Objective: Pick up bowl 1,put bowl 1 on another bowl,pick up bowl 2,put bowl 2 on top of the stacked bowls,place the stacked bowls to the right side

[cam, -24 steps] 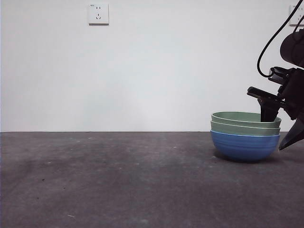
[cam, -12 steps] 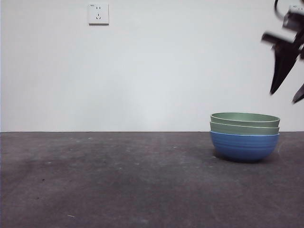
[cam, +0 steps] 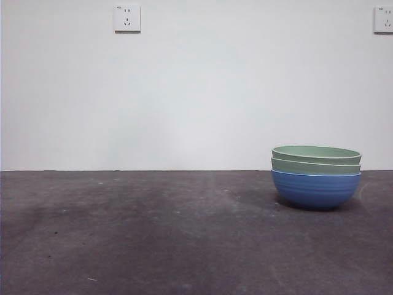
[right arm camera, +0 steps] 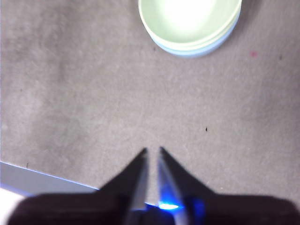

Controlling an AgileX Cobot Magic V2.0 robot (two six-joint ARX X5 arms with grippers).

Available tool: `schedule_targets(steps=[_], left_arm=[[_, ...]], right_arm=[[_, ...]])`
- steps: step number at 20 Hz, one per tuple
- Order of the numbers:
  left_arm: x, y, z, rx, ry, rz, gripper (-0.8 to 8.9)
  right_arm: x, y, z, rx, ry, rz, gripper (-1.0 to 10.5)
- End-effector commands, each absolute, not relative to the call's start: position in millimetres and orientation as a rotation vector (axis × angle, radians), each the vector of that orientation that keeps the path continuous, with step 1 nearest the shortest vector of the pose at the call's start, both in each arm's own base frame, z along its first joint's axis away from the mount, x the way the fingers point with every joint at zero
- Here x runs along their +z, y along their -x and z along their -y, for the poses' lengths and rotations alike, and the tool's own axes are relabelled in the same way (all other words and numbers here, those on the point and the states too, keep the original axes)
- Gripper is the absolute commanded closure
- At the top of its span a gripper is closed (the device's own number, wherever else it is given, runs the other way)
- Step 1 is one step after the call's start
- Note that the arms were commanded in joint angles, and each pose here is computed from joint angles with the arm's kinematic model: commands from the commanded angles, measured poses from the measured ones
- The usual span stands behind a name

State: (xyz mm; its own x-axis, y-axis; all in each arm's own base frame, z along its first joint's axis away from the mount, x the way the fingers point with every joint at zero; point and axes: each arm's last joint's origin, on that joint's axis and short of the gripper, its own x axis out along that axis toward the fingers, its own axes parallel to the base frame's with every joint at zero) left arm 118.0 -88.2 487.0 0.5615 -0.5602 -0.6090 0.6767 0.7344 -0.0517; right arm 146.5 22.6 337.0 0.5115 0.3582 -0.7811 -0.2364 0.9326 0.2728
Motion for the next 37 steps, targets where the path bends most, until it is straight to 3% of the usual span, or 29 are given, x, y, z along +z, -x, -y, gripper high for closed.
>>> schedule_targets(steps=[1, 15, 17, 22, 25, 28, 33, 37], left_arm=[[483.4, -116.1, 87.2, -0.736, -0.223, -0.683, 8.19], [484.2, -117.5, 86.7, -0.726, -0.235, -0.665, 8.17], [492.4, -118.6, 79.4, -0.694, -0.257, -0.547, 8.17], [508.4, -102.2, 42.3, -0.659, -0.228, -0.048, 8.17], [466.8, -90.4, 23.8, -0.494, -0.241, 0.114, 8.17], [410.7, -83.6, 12.0, -0.309, -0.255, 0.185, 8.17], [304.3, -80.9, 4.5, -0.222, -0.254, 0.147, 8.17], [239.1, -84.6, 2.2, -0.206, -0.236, 0.069, 8.17]], right_arm=[[336.2, -144.1, -22.7, 0.366, -0.127, -0.964, 9.5], [336.5, -143.6, -22.6, 0.361, -0.129, -0.962, 9.5], [336.5, -143.6, -22.6, 0.361, -0.129, -0.962, 9.5], [336.5, -143.6, -22.5, 0.36, -0.129, -0.962, 9.5], [336.5, -143.6, -22.3, 0.358, -0.129, -0.963, 9.5], [336.5, -143.6, -22.4, 0.358, -0.128, -0.963, 9.5], [336.5, -143.7, -22.3, 0.358, -0.129, -0.962, 9.5], [336.5, -143.7, -22.3, 0.358, -0.128, -0.962, 9.5]])
